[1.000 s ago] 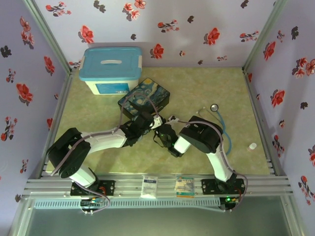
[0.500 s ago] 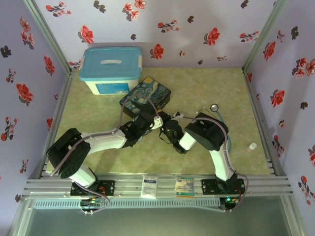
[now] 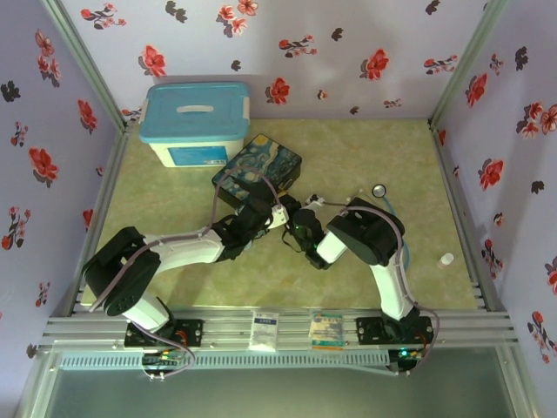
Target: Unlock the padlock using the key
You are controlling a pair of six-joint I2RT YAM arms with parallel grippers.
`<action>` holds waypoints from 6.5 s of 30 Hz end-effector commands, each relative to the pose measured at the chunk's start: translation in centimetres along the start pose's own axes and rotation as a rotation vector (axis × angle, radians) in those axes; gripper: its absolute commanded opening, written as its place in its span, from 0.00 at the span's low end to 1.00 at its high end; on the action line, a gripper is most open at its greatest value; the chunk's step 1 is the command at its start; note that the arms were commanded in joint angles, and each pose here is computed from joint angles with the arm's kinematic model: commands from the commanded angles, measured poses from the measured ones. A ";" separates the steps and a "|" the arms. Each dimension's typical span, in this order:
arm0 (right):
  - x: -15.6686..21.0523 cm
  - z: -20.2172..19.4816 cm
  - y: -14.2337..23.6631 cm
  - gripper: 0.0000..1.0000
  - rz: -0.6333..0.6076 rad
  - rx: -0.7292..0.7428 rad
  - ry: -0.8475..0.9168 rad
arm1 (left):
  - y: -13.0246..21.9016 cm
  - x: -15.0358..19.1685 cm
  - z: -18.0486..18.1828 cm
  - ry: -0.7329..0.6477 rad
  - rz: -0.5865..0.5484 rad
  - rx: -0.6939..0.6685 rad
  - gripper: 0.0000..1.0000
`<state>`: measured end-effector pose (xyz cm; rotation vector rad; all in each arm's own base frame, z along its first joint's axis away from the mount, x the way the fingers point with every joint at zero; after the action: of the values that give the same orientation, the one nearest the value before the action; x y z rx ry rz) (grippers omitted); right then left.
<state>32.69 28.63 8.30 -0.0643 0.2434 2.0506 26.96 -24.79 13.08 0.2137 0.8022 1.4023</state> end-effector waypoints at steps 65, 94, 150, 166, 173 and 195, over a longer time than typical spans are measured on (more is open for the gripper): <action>4.1 -3.8 7.7 0.00 -0.057 0.104 0.163 | -14.8 -17.0 4.3 0.742 0.191 0.215 0.78; 1.1 -4.9 2.0 0.00 -0.259 0.085 -0.046 | -15.4 -11.0 -1.6 0.662 0.272 0.477 0.33; -3.2 -4.4 6.5 0.00 -0.073 0.331 0.236 | -14.1 -8.0 -1.0 0.759 0.183 0.491 0.20; -6.6 2.1 15.8 0.00 0.620 0.666 0.536 | -9.4 -10.1 3.0 0.700 0.075 0.472 0.24; -7.9 3.5 17.8 0.00 0.771 0.714 0.558 | -6.0 -11.4 5.1 0.715 -0.005 0.460 0.35; -9.0 -2.2 17.0 0.00 0.962 1.073 0.721 | 4.8 -9.6 5.7 0.969 -0.154 0.484 0.66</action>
<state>21.37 12.86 9.72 0.0319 2.0447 2.4424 28.27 -30.85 23.39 -0.1666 1.8663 1.1481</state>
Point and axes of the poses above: each hand's point on the last joint's axis, 136 mm out from that joint toward the fingers, its own y axis back along the fingers, its own z axis along the line the jaws close on, x = y × z, the point moved 6 cm from there along y, back along the fingers, and after that the axes turned 1 degree about -y, right-handed, at the moved point
